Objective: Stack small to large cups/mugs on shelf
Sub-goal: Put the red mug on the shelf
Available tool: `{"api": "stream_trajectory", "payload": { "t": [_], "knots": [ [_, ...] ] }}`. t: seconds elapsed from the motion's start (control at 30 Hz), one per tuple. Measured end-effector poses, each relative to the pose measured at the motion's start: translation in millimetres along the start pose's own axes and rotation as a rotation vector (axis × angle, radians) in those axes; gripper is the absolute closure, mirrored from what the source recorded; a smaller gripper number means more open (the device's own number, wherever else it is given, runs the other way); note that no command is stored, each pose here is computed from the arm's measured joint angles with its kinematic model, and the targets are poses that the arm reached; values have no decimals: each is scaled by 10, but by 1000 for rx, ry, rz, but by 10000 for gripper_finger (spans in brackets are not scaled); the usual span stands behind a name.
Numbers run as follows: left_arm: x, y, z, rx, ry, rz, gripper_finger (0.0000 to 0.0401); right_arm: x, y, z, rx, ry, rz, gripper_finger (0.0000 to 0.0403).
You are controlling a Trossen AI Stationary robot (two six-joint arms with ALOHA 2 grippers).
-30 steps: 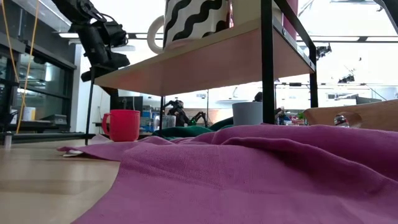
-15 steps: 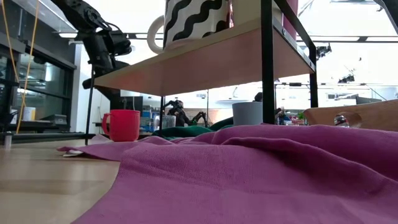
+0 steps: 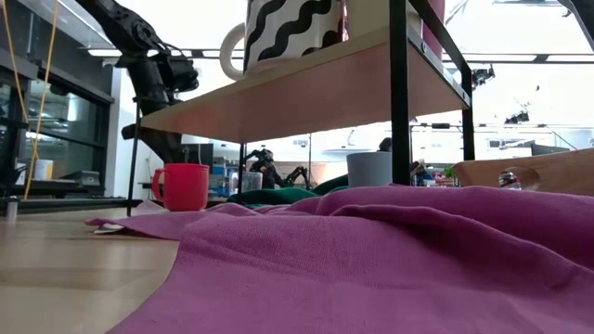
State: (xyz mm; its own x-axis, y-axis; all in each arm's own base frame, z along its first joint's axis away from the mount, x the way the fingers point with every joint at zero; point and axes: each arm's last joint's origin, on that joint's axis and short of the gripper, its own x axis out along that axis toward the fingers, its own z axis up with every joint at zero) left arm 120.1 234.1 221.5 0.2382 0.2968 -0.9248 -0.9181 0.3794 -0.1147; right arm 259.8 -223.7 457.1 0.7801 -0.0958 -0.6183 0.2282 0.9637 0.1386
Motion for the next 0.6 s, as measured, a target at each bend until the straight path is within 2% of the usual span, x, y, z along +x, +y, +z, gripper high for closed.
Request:
{"api": "stream_trajectory", "payload": {
  "t": [0.33, 0.6],
  "knots": [
    [171, 11, 7, -7, 64, 0, 320, -1, 1, 0, 0, 0, 0, 334],
    [173, 11, 15, 18, 57, -1, 389, -2, 1, 0, -1, 0, 0, 334]
  ]
}}
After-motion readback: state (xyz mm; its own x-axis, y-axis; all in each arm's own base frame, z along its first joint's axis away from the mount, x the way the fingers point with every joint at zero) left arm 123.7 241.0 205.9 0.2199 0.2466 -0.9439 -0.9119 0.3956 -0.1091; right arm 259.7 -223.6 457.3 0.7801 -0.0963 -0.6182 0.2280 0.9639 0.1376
